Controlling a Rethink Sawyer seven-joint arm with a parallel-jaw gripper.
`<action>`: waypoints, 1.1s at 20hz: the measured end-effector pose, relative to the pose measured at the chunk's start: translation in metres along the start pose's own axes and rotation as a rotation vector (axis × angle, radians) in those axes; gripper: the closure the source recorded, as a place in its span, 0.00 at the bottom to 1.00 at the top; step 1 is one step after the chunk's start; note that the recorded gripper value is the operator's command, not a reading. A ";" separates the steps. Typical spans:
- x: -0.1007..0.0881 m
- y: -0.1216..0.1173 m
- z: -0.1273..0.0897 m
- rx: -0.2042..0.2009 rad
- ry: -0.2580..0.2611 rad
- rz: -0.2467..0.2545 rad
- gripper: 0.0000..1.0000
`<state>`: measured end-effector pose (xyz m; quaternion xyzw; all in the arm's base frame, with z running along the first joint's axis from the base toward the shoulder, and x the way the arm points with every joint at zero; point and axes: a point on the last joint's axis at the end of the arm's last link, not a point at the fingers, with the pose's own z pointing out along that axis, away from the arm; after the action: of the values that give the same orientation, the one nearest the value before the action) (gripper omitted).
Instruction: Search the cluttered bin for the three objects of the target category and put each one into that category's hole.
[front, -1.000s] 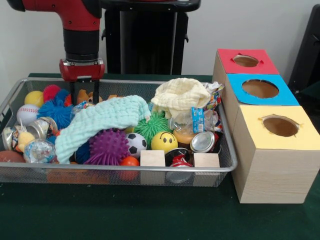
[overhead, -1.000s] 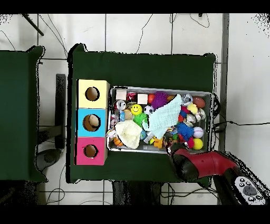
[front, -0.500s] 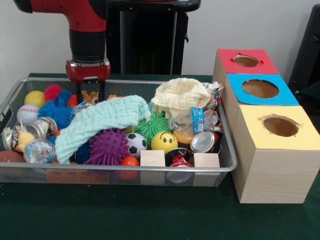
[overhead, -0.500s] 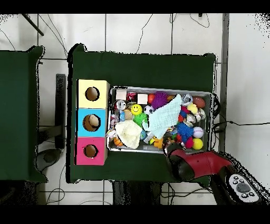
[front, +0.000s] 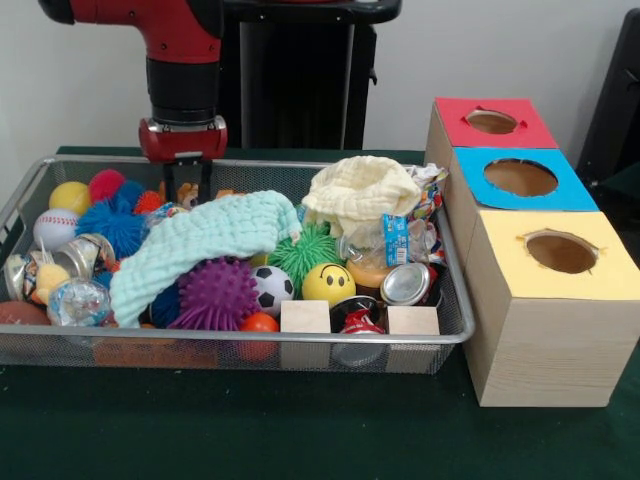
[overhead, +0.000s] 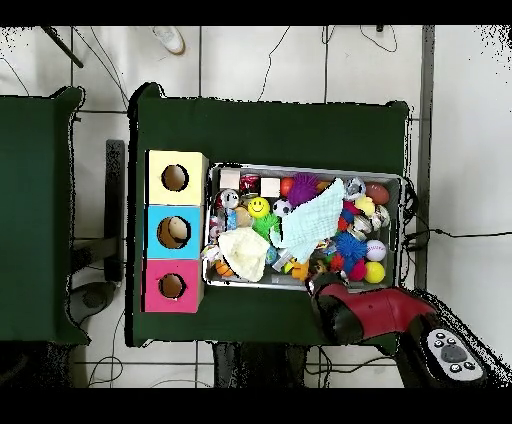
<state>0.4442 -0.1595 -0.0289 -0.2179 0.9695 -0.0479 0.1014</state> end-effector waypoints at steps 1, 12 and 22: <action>0.000 0.000 0.000 0.000 0.001 0.000 1.00; -0.004 0.008 -0.001 -0.003 0.011 0.001 1.00; -0.020 0.022 -0.061 -0.054 0.103 0.172 1.00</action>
<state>0.4395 -0.1286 0.0308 -0.1337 0.9895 -0.0237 0.0493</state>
